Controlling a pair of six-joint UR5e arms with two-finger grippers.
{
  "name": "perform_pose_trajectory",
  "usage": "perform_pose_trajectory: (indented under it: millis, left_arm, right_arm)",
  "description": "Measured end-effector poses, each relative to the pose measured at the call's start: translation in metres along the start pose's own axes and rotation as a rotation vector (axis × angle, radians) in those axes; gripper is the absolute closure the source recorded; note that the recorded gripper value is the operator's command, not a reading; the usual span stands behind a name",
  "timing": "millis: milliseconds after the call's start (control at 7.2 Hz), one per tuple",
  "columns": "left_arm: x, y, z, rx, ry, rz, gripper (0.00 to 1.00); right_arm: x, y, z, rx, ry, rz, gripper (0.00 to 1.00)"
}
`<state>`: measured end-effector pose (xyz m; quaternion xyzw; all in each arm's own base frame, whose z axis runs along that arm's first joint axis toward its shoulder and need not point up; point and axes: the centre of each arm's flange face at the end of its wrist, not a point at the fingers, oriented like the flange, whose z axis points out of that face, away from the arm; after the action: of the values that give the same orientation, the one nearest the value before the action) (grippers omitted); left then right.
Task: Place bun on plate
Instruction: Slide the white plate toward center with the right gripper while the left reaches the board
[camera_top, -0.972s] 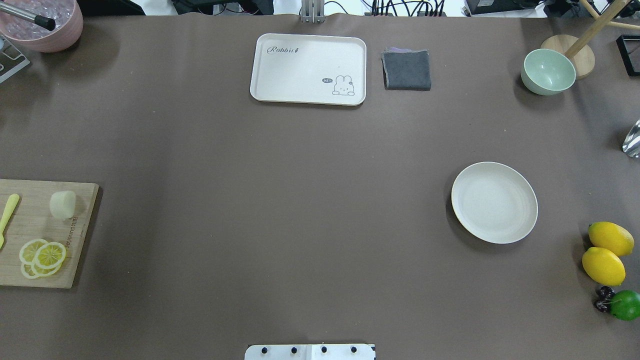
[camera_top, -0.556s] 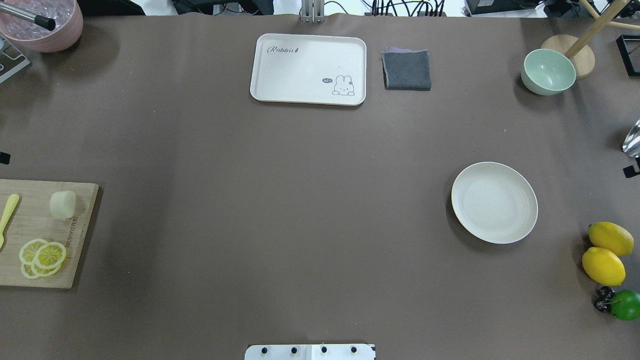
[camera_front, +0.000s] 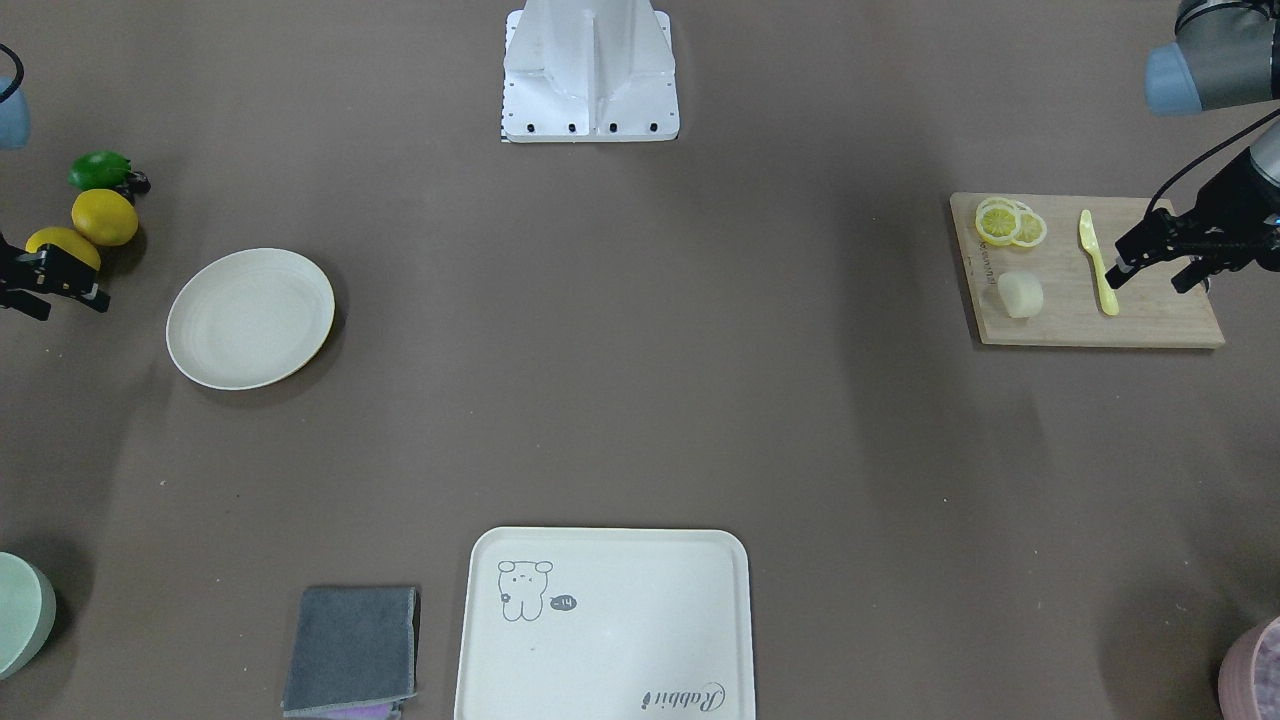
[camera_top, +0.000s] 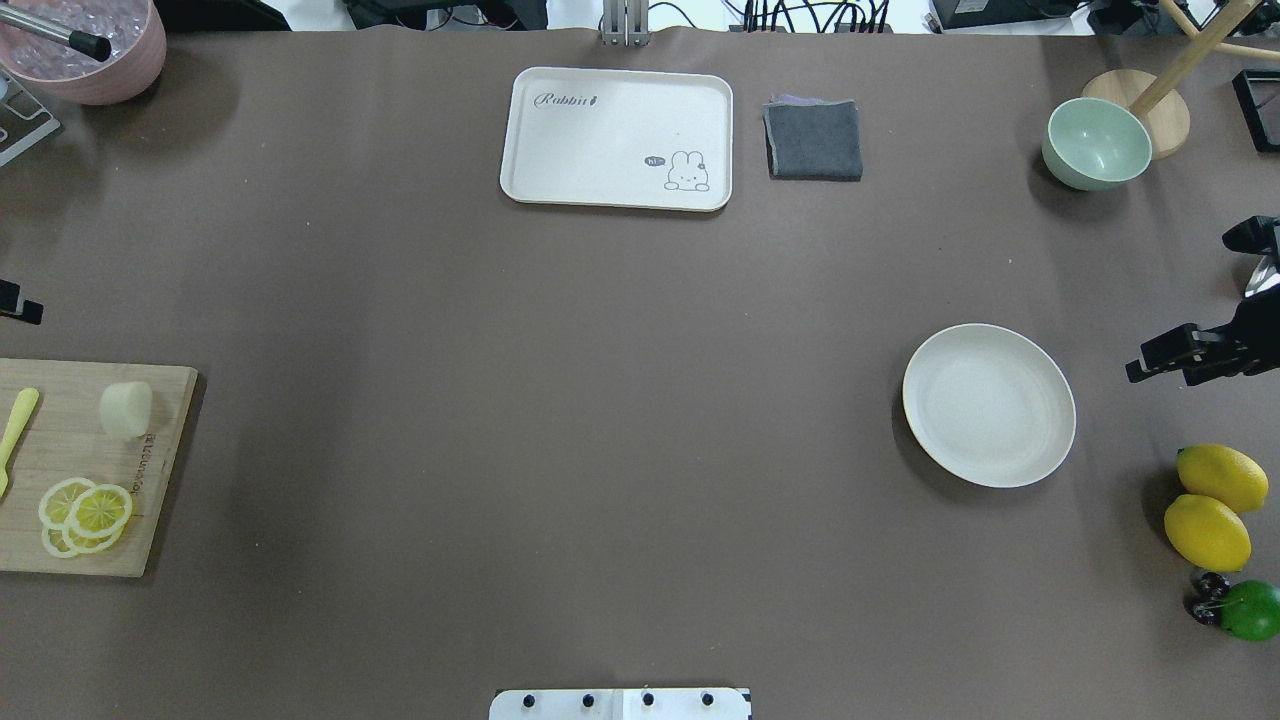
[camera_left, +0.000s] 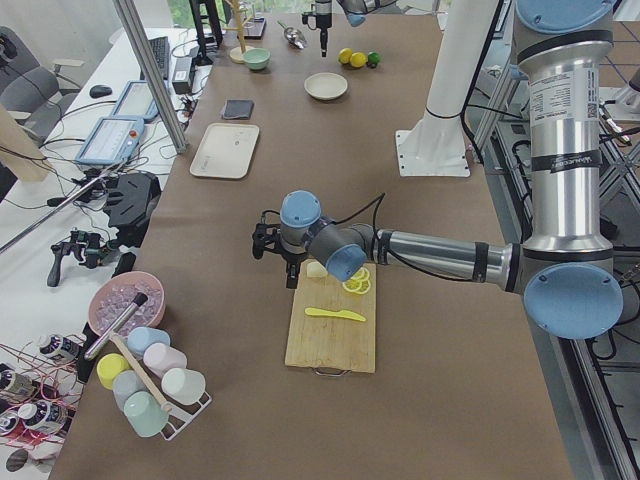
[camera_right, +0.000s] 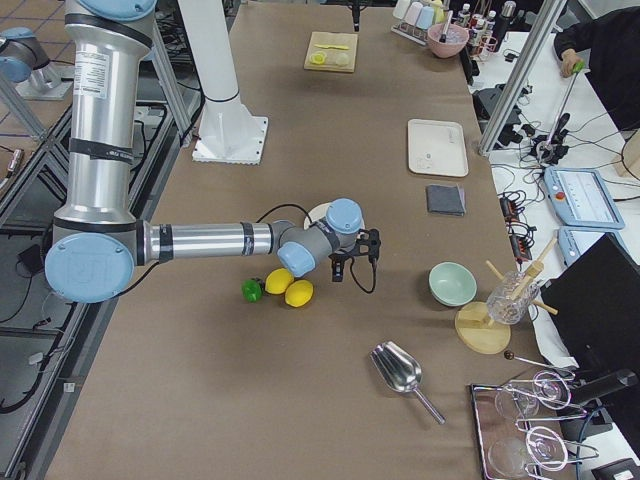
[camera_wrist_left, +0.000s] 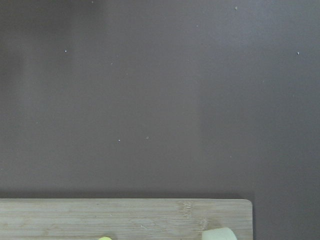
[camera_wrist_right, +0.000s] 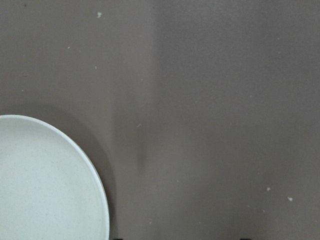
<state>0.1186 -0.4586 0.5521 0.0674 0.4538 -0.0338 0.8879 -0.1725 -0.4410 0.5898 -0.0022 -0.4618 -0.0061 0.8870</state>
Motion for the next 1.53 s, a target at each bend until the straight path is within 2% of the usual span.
perform_pose_trajectory:
  millis: [278, 556, 694, 1111, 1528]
  left_arm:
    - [0.015, 0.003, 0.007, -0.008, 0.001, -0.020, 0.02]
    - [0.022, 0.006, 0.015, -0.016, -0.005, -0.016, 0.02]
    - [0.024, 0.007, 0.018, -0.015, -0.013, -0.011, 0.02]
    - [0.036, 0.020, 0.036, -0.036, -0.012, -0.037, 0.03]
    - [0.048, 0.053, 0.075, -0.048, -0.039, -0.055, 0.05]
  right_arm:
    - [-0.035, -0.010, 0.026, -0.014, 0.006, -0.020, 0.41]
    - [-0.060, -0.011, 0.049, -0.025, 0.022, -0.029, 0.88]
    - [-0.066, -0.009, 0.056, -0.032, 0.027, -0.030, 1.00]
    - [-0.085, -0.013, 0.057, -0.029, 0.010, -0.014, 1.00]
    - [-0.161, -0.041, 0.043, 0.000, -0.077, 0.065, 1.00]
